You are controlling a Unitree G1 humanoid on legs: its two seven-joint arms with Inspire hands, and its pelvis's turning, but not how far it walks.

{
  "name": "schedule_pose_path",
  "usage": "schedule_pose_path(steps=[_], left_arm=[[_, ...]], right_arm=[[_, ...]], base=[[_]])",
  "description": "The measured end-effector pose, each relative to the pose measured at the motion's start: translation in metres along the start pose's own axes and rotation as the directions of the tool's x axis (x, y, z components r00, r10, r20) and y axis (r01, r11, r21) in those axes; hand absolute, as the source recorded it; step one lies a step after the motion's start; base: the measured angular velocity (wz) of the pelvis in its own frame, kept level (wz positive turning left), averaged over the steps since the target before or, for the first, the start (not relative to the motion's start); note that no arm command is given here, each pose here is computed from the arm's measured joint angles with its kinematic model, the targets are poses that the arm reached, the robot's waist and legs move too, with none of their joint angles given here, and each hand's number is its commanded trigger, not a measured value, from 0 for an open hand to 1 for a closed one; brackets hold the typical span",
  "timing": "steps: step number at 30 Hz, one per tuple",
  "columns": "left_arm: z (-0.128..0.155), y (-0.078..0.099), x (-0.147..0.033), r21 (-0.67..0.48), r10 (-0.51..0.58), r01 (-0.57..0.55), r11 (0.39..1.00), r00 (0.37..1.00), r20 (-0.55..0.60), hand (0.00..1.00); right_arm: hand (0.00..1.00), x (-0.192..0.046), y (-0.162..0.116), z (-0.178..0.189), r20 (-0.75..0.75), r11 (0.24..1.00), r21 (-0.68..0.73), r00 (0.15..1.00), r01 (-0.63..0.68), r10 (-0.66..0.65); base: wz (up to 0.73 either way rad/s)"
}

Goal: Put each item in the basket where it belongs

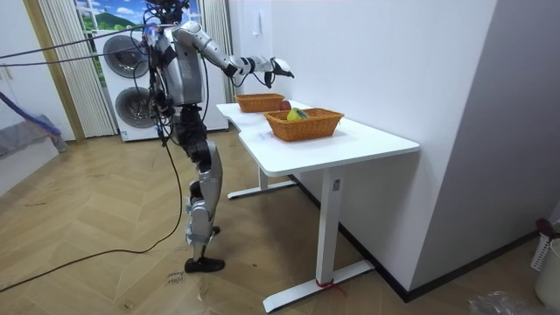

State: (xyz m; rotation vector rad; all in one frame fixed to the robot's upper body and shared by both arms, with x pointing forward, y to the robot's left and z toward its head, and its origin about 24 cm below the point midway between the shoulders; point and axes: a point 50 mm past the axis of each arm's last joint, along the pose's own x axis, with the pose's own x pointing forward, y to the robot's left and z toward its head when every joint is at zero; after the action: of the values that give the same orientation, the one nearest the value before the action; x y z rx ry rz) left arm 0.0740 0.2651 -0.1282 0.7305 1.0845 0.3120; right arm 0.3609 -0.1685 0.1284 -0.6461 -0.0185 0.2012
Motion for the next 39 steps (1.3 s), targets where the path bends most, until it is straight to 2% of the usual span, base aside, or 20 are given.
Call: schedule_pose_path(steps=[8, 16, 22, 28, 39], left_arm=[[0.005, -0.005, -0.003, -0.001, 0.032, -0.032, 1.0, 0.999, 0.018, 0.0], [0.007, -0.01, -0.005, 0.006, 0.029, -0.03, 1.0, 0.999, 0.036, 0.0], [0.011, -0.011, -0.005, 0.001, 0.025, -0.025, 1.0, 0.998, 0.064, 0.0], [0.01, -0.015, -0.006, 0.008, 0.011, -0.011, 1.0, 0.998, 0.066, 0.0], [0.008, -0.023, -0.009, 0.027, 0.003, -0.004, 1.0, 0.998, 0.058, 0.0]], right_arm=[[0.0, 0.001, 0.0, -0.014, -0.051, 0.978, 0.201, 0.997, 0.065, -0.056], [0.0, 0.002, 0.011, -0.038, -0.168, 0.907, 0.39, 0.981, 0.158, -0.098], [0.0, 0.003, 0.016, -0.041, -0.191, 0.854, 0.48, 0.974, 0.203, -0.124], [0.0, 0.004, 0.023, -0.043, -0.194, 0.821, 0.531, 0.973, 0.209, -0.122], [0.0, 0.001, 0.037, -0.061, -0.273, 0.816, 0.536, 0.959, 0.216, -0.074]], base=[[-0.03], [0.02], [0.04], [0.07], [0.0]])
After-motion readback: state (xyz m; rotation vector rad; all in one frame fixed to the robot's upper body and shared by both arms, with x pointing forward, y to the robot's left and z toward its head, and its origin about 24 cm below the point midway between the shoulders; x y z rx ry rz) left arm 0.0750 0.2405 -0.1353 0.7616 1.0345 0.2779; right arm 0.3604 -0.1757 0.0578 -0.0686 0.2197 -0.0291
